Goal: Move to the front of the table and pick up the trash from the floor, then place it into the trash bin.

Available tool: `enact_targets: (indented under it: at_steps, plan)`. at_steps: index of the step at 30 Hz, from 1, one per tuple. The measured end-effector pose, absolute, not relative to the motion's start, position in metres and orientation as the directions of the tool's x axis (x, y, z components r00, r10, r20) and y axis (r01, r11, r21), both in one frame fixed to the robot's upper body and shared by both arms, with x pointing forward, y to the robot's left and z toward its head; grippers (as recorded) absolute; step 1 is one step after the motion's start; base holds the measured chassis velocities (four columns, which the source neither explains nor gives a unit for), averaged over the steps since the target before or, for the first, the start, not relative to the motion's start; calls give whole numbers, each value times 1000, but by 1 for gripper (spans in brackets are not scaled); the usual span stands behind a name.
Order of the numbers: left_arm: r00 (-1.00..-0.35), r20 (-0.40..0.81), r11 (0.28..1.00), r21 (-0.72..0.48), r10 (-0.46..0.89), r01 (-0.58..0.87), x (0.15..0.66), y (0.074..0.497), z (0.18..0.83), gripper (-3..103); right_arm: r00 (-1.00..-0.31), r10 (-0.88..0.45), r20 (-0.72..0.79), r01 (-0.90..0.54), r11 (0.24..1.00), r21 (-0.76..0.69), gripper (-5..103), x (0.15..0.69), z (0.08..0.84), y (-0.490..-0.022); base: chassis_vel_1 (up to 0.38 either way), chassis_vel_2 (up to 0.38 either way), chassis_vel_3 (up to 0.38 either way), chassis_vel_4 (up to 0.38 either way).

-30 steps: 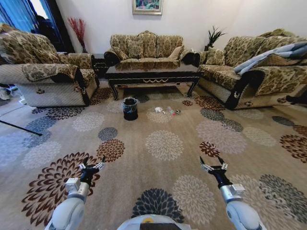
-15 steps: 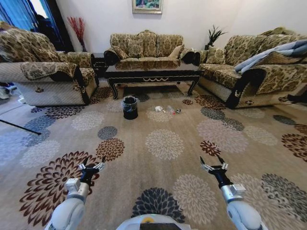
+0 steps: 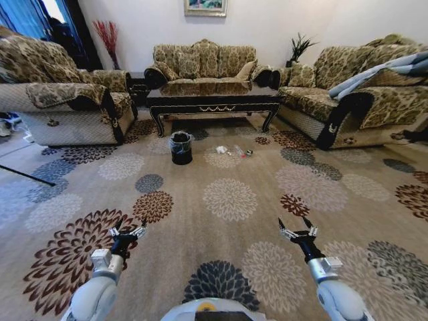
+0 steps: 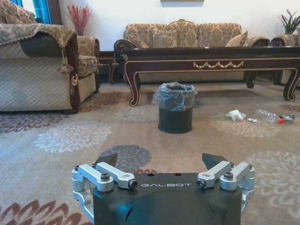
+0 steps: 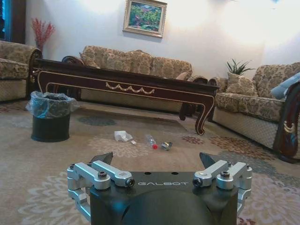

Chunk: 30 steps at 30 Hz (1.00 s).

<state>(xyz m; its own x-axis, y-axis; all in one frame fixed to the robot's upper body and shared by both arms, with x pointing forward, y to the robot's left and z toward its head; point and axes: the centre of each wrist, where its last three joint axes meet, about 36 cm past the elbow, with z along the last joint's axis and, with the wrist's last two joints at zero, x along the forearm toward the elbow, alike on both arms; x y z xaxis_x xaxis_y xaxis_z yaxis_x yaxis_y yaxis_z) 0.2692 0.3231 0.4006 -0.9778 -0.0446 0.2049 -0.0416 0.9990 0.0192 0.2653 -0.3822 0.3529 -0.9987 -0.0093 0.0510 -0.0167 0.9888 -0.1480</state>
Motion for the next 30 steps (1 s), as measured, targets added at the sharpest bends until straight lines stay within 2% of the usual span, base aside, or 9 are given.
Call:
enact_targets:
  at_steps: [19, 22, 30]
  plan:
    - [-980, 186, 997, 23, -71, -68, 268, 327, 394, 100, -998, -13, 61, -22, 987, -159, 100, 263, 348, -381, -87, 72, 92, -68]
    - [-986, 134, 995, 12, -98, -97, 269, 328, 392, 100, -998, -14, 60, -23, 987, -161, 100, 263, 348, -381, -106, 93, 91, -110]
    - [-988, 101, 992, -17, -119, -122, 271, 327, 391, 100, -998, -26, 56, -34, 986, -162, 100, 267, 349, -380, -131, 137, 126, -140]
